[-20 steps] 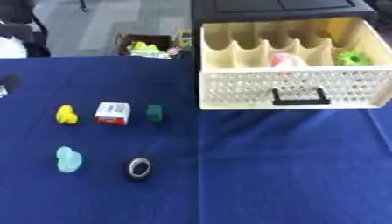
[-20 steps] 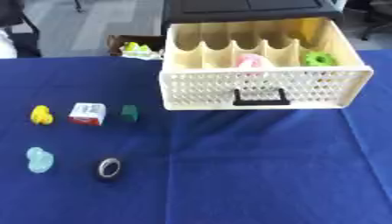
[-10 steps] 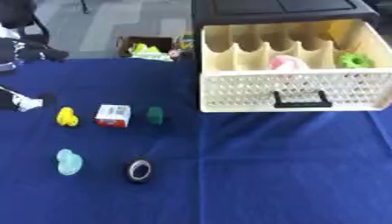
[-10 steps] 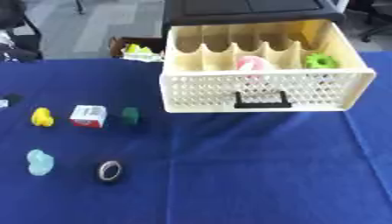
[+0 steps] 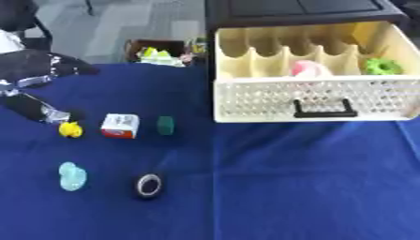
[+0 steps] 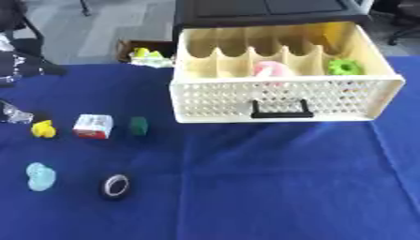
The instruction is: Pick up objects from table and place into drawer.
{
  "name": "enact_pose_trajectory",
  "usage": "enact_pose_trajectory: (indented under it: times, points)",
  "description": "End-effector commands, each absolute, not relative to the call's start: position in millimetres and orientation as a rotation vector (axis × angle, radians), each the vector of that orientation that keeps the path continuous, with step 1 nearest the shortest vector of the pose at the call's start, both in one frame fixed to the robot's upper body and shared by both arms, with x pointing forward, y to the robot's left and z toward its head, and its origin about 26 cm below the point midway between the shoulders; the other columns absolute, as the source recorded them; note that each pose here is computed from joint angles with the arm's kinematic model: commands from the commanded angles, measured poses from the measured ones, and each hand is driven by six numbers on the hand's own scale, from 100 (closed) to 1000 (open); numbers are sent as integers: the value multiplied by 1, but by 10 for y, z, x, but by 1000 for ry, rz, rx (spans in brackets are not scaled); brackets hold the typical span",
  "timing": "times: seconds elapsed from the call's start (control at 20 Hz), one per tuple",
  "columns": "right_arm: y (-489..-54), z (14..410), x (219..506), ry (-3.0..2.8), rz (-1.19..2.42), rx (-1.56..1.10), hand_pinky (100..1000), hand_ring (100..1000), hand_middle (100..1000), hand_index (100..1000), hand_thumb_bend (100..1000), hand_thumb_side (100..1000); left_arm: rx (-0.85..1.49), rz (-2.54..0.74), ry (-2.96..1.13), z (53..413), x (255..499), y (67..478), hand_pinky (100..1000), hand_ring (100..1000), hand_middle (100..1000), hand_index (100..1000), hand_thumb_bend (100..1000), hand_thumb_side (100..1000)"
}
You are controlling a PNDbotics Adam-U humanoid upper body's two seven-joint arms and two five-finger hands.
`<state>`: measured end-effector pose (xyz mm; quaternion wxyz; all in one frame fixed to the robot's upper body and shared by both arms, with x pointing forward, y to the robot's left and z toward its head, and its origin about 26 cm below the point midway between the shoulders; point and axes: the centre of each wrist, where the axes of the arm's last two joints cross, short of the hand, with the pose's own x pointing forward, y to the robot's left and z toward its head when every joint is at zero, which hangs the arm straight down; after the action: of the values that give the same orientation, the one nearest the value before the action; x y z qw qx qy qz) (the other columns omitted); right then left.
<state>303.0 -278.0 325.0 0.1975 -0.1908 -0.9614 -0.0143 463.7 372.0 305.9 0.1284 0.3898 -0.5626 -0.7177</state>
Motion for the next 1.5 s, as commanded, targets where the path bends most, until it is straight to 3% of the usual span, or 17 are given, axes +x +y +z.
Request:
enact_pose_trajectory:
  times: [0.05, 0.4, 0.95, 1.2, 1.5]
  points:
    - [-2797, 3319, 2992, -2711, -38, -531, 860, 697, 552, 840, 100, 1000, 1181, -2132, -1585, 3194, 4645, 3740, 740, 811, 792, 969, 532, 1000]
    - [-2789, 3324, 2994, -2705, -54, -519, 865, 696, 549, 832, 100, 1000, 1178, -2163, -1505, 3085, 4764, 3666, 736, 809, 782, 924, 537, 1000]
    - [-2778, 3332, 2996, -2705, -72, -504, 870, 694, 543, 823, 100, 1000, 1184, -2227, -1373, 3006, 4850, 3588, 742, 822, 791, 982, 600, 1000]
    - [-2773, 3329, 2998, -2705, -80, -496, 872, 693, 541, 820, 100, 1000, 1219, -2217, -1317, 3010, 4852, 3628, 745, 827, 796, 960, 616, 1000]
    - [-2768, 3322, 3001, -2701, -82, -487, 875, 693, 539, 812, 100, 1000, 1237, -2210, -1260, 3046, 4861, 3644, 737, 827, 801, 962, 556, 1000]
